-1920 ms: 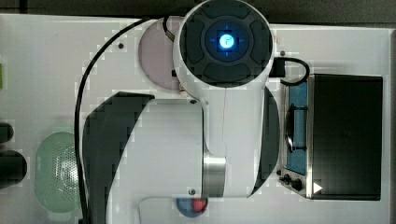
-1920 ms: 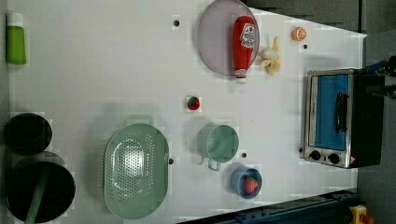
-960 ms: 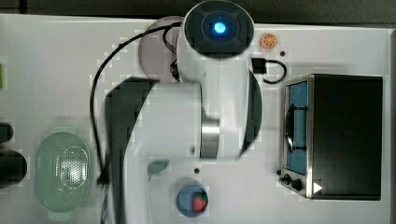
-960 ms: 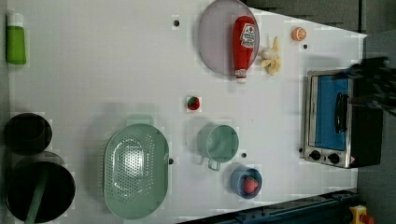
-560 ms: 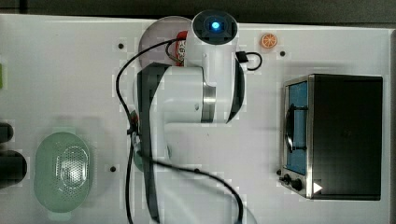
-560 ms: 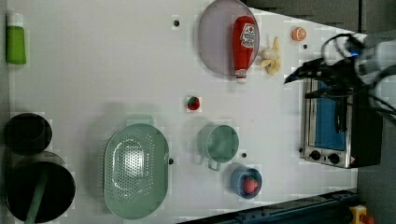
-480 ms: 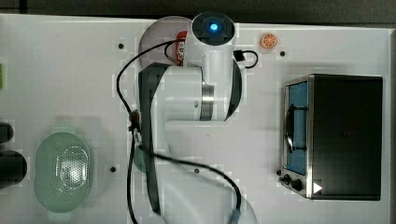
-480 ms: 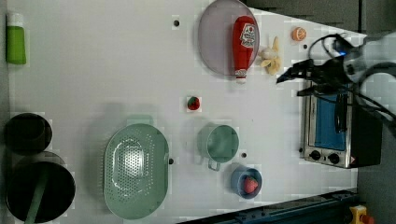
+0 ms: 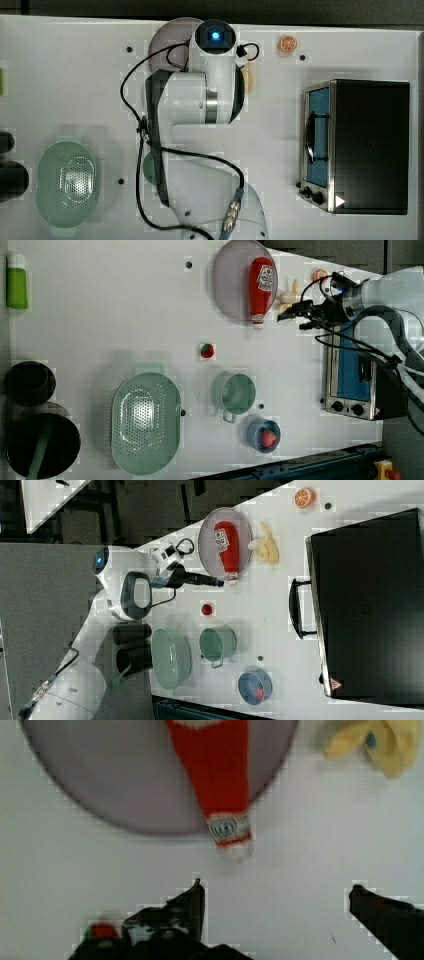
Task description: Pick ketchup from plate and place it on table.
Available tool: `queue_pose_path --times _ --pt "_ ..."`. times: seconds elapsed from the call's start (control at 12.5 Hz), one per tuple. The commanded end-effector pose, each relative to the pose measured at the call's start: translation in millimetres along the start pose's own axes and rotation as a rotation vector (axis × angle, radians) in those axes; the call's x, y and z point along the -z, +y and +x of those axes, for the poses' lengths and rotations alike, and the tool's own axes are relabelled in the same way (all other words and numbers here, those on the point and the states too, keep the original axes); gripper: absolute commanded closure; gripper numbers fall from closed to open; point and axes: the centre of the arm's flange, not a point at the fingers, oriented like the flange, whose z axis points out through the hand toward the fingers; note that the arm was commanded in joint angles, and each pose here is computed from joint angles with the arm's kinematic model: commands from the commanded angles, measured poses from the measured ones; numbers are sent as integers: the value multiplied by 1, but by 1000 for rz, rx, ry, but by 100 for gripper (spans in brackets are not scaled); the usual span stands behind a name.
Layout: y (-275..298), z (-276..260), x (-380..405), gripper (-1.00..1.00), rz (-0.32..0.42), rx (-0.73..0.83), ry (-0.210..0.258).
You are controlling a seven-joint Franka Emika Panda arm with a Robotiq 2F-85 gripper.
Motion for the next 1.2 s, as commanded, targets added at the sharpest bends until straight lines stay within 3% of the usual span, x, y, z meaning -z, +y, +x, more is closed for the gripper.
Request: queue_pose_path --times 0.08,0.56,1.2 --pt "-24 25 -16 -100 0 100 66" --pt "-38 75 -61 -100 -10 145 166" --pt "-38 95 -111 -100 7 137 191"
